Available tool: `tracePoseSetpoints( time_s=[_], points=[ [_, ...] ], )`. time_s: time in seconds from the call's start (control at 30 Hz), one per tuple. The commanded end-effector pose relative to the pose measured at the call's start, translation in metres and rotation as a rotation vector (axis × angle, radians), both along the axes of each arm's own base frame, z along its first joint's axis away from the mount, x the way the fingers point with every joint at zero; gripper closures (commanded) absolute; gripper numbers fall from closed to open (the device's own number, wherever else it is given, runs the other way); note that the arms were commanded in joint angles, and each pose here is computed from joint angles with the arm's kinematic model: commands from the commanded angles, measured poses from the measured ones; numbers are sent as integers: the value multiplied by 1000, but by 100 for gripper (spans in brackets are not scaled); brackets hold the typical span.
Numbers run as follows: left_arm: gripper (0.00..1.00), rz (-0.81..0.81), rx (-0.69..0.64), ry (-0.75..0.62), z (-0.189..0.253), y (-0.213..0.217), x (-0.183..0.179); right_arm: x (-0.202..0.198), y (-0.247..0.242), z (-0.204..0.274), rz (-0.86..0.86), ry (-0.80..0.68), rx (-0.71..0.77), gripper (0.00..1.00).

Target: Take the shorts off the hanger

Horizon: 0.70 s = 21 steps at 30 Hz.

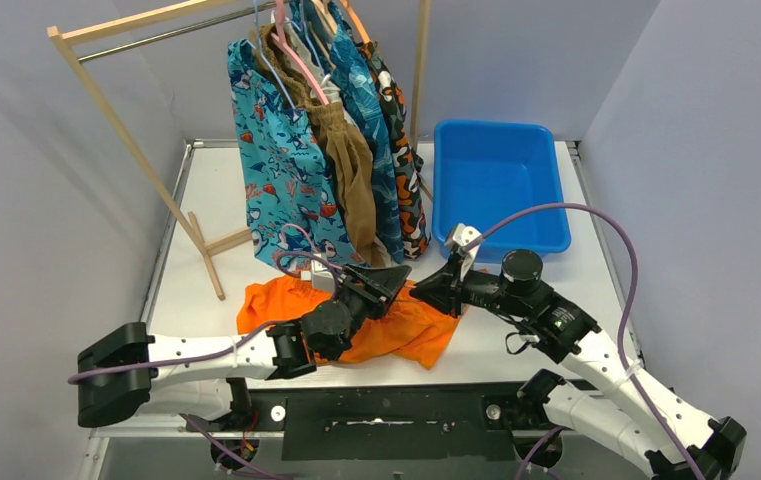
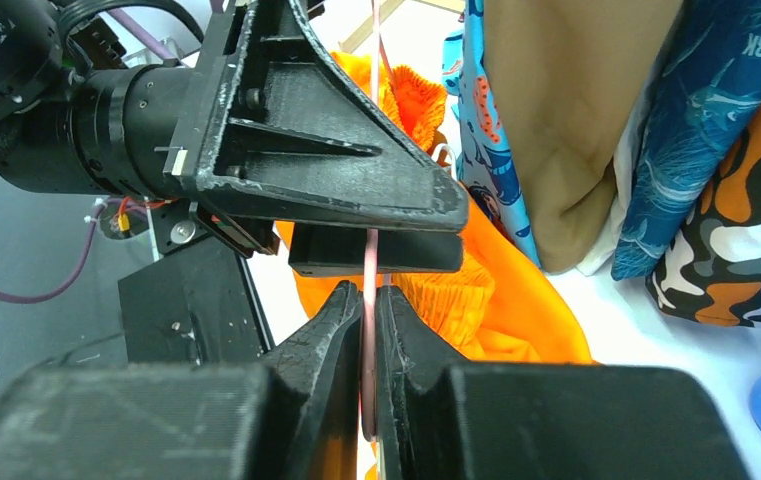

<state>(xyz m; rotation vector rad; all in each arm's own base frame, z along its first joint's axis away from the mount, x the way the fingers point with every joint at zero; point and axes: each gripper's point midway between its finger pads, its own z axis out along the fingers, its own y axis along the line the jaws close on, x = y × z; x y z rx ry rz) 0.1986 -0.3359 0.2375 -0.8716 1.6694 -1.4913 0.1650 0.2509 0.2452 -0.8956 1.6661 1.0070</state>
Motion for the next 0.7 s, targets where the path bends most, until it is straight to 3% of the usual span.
tracePoseSetpoints(
  time_s=[0.0, 0.1, 0.27, 0.57, 0.67],
  points=[
    [58, 1, -106, -58, 39, -10, 2, -7, 7, 10, 58, -51, 26, 100],
    [82, -21, -99, -66, 37, -9, -2, -6, 5, 7, 42, -54, 13, 100],
    [100, -31, -58, -77, 37, 2, -11, -3, -1, 12, 6, -69, 11, 94],
    [100, -35, 96, -180, 64, 27, -18, -20, -9, 34, 29, -106, 65, 51],
    [100, -59, 84, -216, 85, 28, -22, -22, -12, 35, 28, -106, 55, 46]
  ],
)
